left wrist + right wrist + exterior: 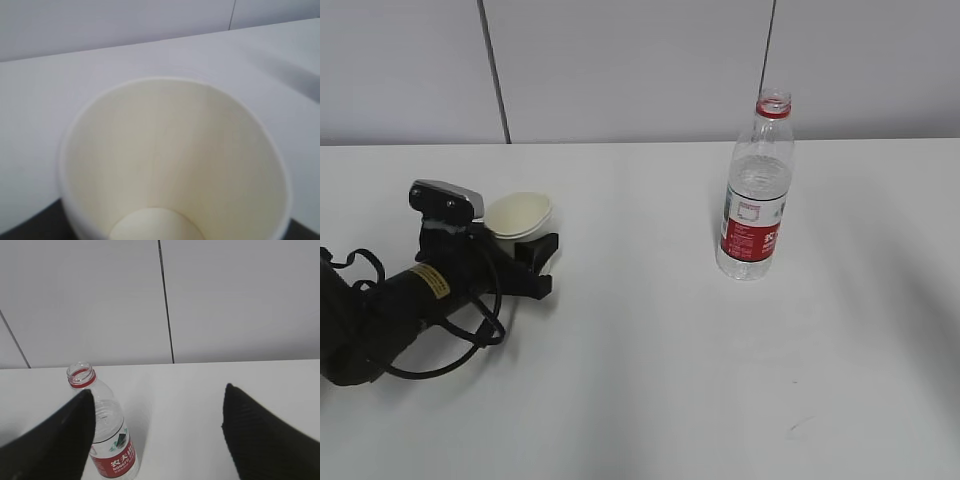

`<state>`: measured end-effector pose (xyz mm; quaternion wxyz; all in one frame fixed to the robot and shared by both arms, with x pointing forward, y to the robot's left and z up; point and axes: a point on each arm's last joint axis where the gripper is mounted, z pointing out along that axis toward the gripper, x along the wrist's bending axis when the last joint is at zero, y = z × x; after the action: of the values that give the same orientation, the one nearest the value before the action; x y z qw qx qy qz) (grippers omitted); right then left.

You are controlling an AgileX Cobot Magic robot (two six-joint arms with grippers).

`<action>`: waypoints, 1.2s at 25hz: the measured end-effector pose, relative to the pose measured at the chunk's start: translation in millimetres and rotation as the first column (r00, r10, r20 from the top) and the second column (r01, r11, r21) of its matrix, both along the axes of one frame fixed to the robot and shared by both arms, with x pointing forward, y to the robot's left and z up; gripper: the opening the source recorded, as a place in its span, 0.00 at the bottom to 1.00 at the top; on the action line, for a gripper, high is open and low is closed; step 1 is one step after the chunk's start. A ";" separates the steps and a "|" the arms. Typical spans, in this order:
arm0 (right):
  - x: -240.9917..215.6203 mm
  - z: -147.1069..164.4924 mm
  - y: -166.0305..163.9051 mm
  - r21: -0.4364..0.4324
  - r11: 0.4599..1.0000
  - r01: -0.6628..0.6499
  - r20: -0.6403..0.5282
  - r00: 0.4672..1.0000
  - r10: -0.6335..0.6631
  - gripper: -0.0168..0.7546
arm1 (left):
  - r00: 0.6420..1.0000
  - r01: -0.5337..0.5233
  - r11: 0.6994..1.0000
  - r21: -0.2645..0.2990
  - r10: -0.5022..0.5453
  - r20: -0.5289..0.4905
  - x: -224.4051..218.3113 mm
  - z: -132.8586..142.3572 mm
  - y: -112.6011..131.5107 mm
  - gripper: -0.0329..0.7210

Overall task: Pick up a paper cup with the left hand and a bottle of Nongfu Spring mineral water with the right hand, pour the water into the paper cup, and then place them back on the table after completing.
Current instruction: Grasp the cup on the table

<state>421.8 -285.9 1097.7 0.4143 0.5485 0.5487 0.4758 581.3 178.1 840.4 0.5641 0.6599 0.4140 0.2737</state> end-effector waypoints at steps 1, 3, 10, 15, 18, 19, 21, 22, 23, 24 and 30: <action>0.0 0.0 0.0 0.000 1.000 0.000 0.000 1.000 0.000 0.78 | 1.000 0.006 1.000 0.000 -0.006 0.002 -0.2 0.2 -0.4 0.58; 0.0 0.1 0.0 0.000 1.000 0.000 0.001 1.000 0.000 0.78 | 1.000 0.020 1.000 0.002 -0.020 0.005 -0.8 0.3 -1.5 0.55; 4.2 -3.7 0.3 -0.001 1.000 0.000 -0.018 1.000 0.000 0.78 | 0.999 0.033 0.999 0.005 -0.033 0.005 -1.5 0.2 -2.4 0.53; 22.5 -20.9 1.6 -0.001 1.000 0.001 -0.096 0.995 -0.001 0.78 | 0.999 0.037 0.999 0.005 -0.037 0.006 -1.6 0.2 -2.7 0.52; 33.8 -30.6 2.3 0.003 1.000 0.003 -0.122 0.993 -0.003 0.78 | 0.999 0.037 0.999 0.005 -0.037 0.006 -1.6 0.2 -2.7 0.52; 37.3 -32.9 2.5 0.003 1.000 0.004 -0.122 0.993 -0.003 0.78 | 0.999 0.037 0.999 0.005 -0.037 0.006 -1.6 0.2 -2.7 0.52; 46.3 -40.4 3.2 -0.009 1.000 -0.001 -0.130 0.992 -0.001 0.78 | 0.999 0.037 0.999 0.006 -0.037 0.006 -1.6 0.2 -2.7 0.52; 51.1 -45.3 3.6 -0.017 1.000 -0.004 -0.139 0.990 0.002 0.78 | 0.999 0.037 0.999 0.006 -0.037 0.006 -1.6 0.2 -2.7 0.52; 55.4 -48.8 4.0 -0.026 1.000 -0.009 -0.138 0.990 0.005 0.78 | 0.999 0.037 0.999 0.006 -0.037 0.006 -1.6 0.2 -2.7 0.52; 60.4 -53.6 4.5 -0.029 1.000 -0.011 -0.141 0.990 0.007 0.78 | 0.999 0.037 0.999 0.006 -0.037 0.006 -1.6 0.2 -2.7 0.52; 85.8 -82.3 8.7 -0.085 0.995 -0.061 -0.150 0.988 0.047 0.78 | 0.999 0.038 0.999 0.005 -0.038 0.006 -1.7 0.2 -2.8 0.52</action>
<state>507.7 -277.2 1015.5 0.3835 0.5481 0.6133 0.4200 579.6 175.3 840.6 0.5689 0.6681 0.3989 0.2662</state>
